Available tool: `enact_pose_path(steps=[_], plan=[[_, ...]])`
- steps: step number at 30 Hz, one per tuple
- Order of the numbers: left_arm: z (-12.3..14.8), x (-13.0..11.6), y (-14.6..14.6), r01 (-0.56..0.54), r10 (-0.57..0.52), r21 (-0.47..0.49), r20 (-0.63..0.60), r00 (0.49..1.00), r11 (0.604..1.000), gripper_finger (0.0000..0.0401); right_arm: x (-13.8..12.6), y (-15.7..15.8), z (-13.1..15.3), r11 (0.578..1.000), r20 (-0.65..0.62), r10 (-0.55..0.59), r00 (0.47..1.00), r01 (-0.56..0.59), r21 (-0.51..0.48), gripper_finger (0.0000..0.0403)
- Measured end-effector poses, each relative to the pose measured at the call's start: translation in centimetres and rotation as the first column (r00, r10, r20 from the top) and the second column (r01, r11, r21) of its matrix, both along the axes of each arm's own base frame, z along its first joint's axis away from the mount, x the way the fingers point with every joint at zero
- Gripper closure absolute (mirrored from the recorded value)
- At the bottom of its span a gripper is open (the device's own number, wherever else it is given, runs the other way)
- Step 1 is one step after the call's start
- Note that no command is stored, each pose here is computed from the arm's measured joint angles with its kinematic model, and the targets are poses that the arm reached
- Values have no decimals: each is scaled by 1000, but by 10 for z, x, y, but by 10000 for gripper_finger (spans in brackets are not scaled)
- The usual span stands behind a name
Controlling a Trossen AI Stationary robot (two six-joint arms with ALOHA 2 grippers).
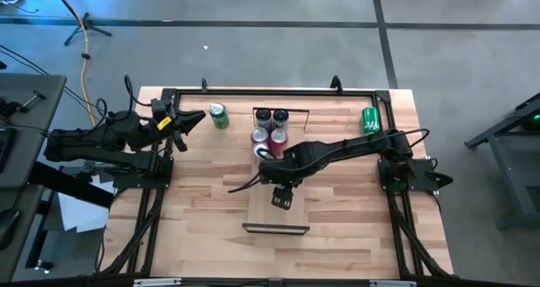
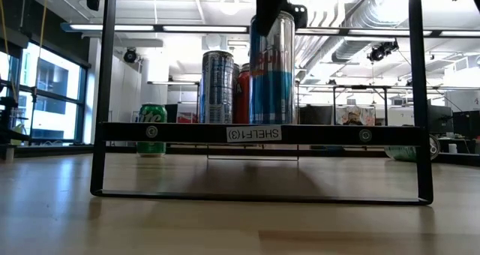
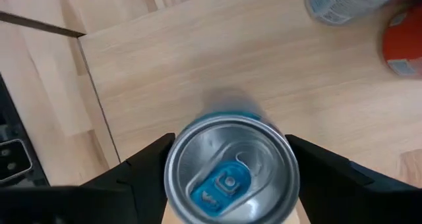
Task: Place canned beverage on shelf
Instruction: Put the blue soda can, aligned with the other blue soda can on the shelf
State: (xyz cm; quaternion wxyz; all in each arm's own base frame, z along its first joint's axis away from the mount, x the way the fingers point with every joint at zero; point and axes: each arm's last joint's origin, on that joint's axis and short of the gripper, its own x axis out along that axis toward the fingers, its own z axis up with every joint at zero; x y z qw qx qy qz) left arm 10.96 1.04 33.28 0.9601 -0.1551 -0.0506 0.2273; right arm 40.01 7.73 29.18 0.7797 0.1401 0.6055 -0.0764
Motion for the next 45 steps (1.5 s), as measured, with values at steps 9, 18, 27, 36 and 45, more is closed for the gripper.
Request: enact_pose_path(steps=[9, 18, 27, 36, 45], plan=[[0, 0, 0, 2, -2, 0, 0, 1000, 1000, 401, 2, 0, -1, 1000, 13, -16, 1000, 16, 6, 140], [0, 0, 0, 1, -1, 0, 0, 1000, 1000, 401, 2, 0, 0, 999, 13, -37, 999, 37, 10, 140], [0, 0, 0, 2, -2, 0, 0, 1000, 1000, 401, 4, -1, 1, 998, 49, -45, 998, 47, -35, 139], [0, 0, 0, 2, -2, -1, 0, 1000, 1000, 401, 4, -1, 1, 999, 51, -7, 999, 10, -44, 139], [0, 0, 0, 2, -2, -1, 1, 1000, 1000, 401, 5, -1, 1, 999, 54, 0, 999, 3, -41, 139]])
